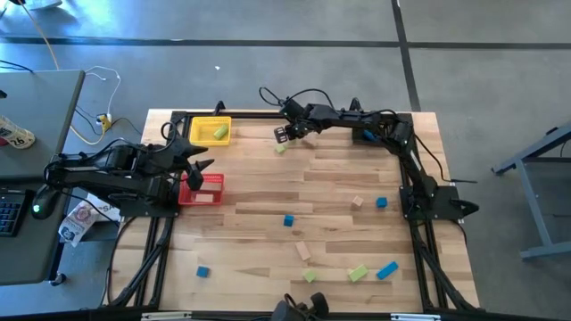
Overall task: Sort & place blocks by color
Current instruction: Put the green block into the yellow bin
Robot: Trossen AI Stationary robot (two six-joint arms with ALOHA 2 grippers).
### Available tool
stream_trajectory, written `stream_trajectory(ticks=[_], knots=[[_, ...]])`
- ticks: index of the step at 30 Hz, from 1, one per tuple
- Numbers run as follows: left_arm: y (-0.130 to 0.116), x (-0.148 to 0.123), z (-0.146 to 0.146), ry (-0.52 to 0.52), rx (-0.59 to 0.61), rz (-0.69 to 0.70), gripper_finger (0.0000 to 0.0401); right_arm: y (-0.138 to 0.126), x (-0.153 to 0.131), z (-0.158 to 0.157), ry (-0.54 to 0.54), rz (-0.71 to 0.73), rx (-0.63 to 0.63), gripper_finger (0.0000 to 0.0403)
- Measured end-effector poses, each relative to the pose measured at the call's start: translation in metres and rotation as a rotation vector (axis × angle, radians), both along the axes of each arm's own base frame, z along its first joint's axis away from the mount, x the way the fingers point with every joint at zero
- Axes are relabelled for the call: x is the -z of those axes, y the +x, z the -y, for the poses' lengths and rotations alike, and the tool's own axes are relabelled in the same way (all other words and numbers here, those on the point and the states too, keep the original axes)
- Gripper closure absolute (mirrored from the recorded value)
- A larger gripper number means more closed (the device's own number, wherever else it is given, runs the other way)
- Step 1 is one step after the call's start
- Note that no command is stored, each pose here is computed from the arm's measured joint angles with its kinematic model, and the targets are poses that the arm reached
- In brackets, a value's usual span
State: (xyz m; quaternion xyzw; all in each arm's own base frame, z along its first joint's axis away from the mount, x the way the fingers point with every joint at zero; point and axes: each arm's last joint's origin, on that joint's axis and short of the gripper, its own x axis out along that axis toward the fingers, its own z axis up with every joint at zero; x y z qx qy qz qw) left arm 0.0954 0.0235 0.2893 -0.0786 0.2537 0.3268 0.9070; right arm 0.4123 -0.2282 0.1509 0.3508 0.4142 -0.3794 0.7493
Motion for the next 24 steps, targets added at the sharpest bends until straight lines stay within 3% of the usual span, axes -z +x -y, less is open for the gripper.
stream_trajectory(ticks=[5, 11, 17, 24], knots=[[0.0, 0.0, 0.0, 0.0, 0.0, 0.0, 0.0206, -0.001, -0.002, 0.0, 0.033, -0.001, 0.016, 0.0374], [0.0, 0.0, 0.0, 0.0, 0.0, 0.0, 0.0206, -0.005, 0.0, 0.007, 0.068, 0.008, 0.02, 0.0339], [0.0, 0.0, 0.0, 0.013, 0.011, -0.011, 0.0206, -0.015, 0.007, 0.008, 0.118, -0.07, 0.06, 0.0312], [0.0, 0.0, 0.0, 0.022, 0.017, -0.019, 0.0206, -0.017, 0.009, 0.007, 0.098, -0.12, 0.044, 0.0335]])
